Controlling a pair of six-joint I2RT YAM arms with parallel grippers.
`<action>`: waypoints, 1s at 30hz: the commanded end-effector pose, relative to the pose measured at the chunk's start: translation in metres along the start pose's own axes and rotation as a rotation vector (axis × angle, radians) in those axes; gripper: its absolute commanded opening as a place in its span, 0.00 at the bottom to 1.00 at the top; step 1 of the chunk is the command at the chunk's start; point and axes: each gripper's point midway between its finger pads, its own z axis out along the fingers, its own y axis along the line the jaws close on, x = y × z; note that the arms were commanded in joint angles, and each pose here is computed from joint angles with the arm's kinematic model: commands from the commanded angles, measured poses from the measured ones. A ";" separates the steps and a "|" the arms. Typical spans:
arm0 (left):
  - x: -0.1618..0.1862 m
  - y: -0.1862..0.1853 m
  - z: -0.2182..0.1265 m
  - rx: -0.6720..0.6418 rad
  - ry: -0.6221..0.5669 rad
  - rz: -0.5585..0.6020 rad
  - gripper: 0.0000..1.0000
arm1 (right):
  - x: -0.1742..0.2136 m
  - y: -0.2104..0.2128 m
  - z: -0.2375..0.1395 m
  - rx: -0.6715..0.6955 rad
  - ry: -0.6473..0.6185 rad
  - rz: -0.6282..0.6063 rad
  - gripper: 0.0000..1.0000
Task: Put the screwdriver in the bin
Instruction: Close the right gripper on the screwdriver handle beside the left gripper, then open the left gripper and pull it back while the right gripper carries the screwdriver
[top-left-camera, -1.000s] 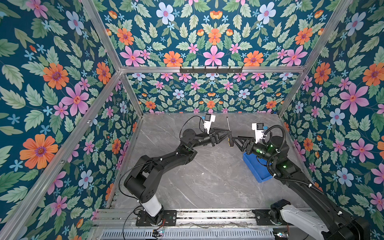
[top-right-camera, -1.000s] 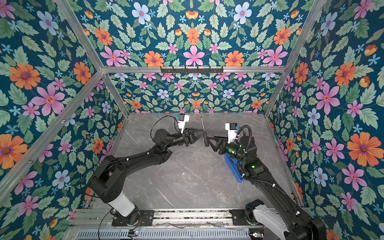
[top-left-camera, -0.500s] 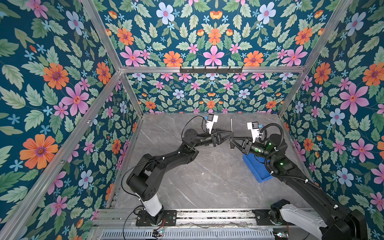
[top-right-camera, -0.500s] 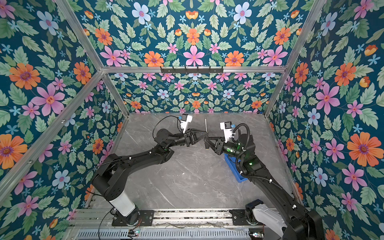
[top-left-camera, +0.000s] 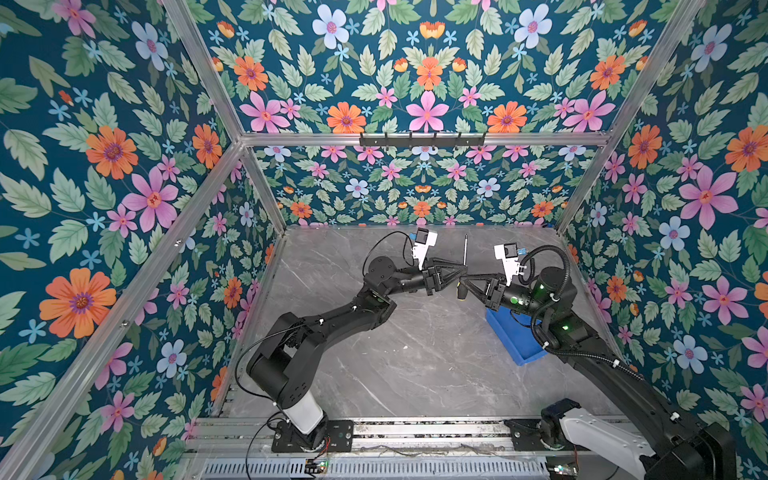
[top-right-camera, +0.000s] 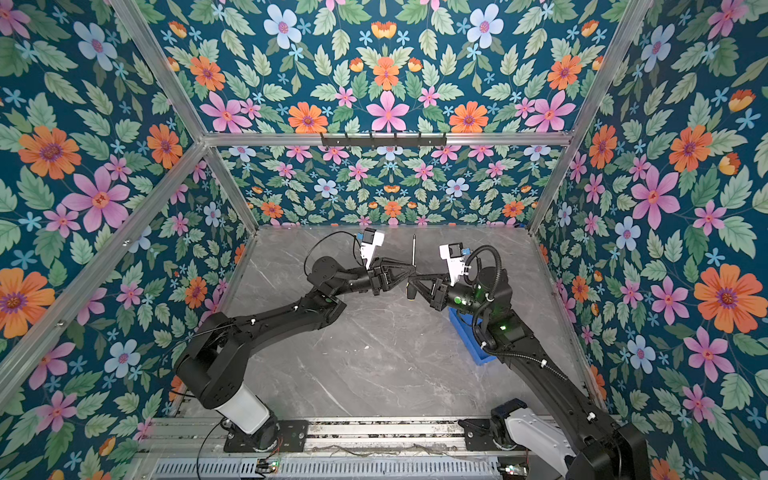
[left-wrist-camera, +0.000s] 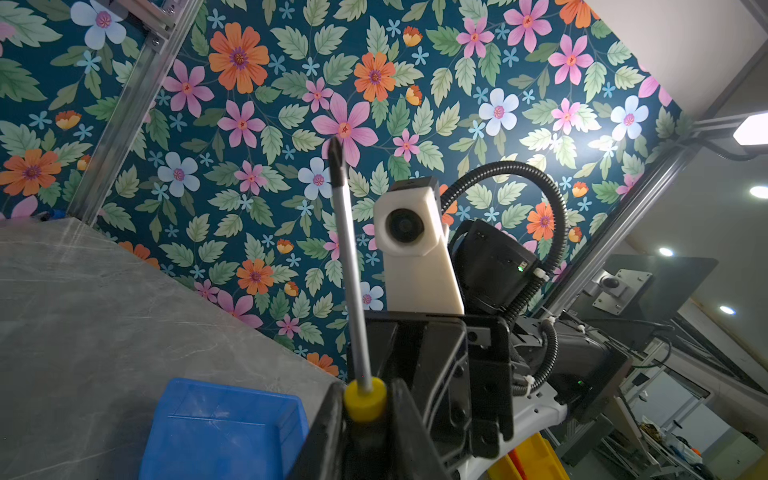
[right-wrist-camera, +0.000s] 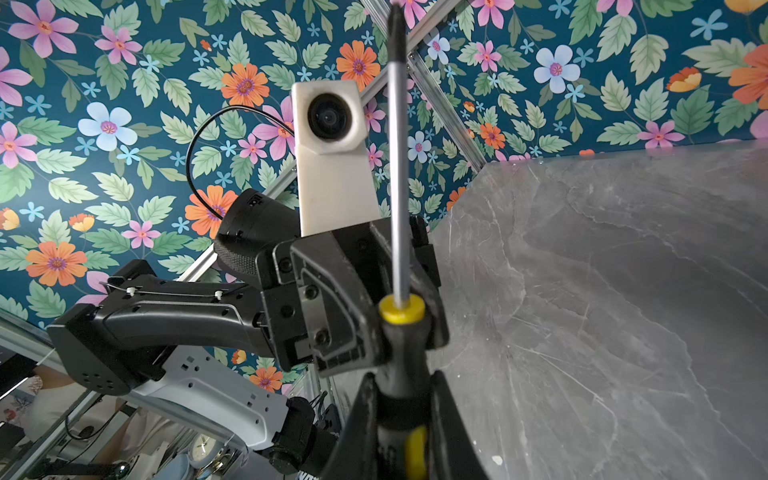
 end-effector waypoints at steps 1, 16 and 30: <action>-0.013 -0.009 -0.002 0.004 -0.045 0.081 0.43 | -0.006 -0.001 -0.001 0.021 -0.020 -0.020 0.00; -0.011 0.020 -0.024 -0.359 0.095 0.383 0.99 | 0.031 -0.055 -0.039 0.363 0.189 -0.290 0.00; 0.036 0.011 -0.037 -0.364 0.294 0.655 1.00 | 0.087 -0.158 -0.132 0.775 0.669 -0.601 0.00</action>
